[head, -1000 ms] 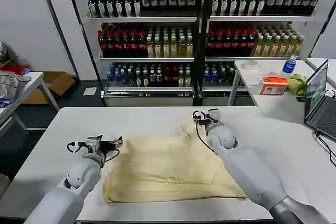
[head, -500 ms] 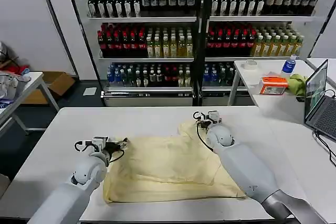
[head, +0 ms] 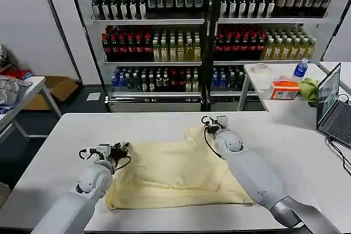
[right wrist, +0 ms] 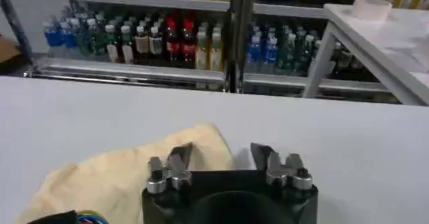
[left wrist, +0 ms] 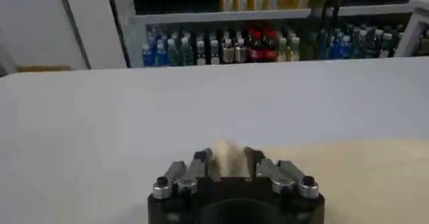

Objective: Fold and organize the clothes.

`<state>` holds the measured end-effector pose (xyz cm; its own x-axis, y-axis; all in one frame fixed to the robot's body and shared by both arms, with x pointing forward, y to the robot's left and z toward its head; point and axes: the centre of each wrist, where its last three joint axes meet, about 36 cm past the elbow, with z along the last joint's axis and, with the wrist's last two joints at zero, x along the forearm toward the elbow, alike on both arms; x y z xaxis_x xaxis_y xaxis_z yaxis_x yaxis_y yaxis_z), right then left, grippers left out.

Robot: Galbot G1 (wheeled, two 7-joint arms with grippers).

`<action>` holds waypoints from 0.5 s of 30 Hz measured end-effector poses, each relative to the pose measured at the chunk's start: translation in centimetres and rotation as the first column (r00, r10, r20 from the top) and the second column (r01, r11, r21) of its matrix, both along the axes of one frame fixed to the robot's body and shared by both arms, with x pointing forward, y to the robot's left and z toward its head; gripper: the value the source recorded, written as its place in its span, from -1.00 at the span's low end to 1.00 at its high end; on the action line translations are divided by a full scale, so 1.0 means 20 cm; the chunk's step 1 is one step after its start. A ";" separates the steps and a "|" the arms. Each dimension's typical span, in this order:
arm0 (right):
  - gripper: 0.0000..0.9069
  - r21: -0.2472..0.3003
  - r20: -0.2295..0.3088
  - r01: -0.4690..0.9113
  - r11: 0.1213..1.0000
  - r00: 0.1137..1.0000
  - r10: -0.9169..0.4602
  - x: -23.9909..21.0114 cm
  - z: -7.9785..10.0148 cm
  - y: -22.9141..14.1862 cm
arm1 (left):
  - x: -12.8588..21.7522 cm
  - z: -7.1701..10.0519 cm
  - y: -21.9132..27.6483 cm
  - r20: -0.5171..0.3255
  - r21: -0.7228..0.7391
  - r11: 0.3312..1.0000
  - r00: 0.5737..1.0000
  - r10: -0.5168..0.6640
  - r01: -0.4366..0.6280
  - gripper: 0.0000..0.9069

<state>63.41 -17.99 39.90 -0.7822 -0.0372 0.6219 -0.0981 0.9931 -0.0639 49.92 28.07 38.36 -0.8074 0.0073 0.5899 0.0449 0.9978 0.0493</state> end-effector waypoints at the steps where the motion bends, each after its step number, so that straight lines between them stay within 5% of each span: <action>1: -1.00 0.005 -0.002 -0.002 1.000 1.000 0.002 0.00 0.00 0.00 | 0.00 0.00 0.00 -0.002 -0.002 1.000 1.000 0.001 -0.001 -0.98; 8: -1.00 0.028 -0.007 -0.020 0.999 1.000 0.020 -0.02 -0.02 0.01 | -0.03 -0.01 0.00 -0.008 -0.025 1.000 1.000 -0.005 0.004 -0.98; 15: -1.00 0.056 0.046 -0.031 0.998 0.999 0.028 -0.05 -0.02 0.01 | -0.03 0.02 0.00 0.013 -0.061 0.998 1.000 -0.010 0.011 -0.98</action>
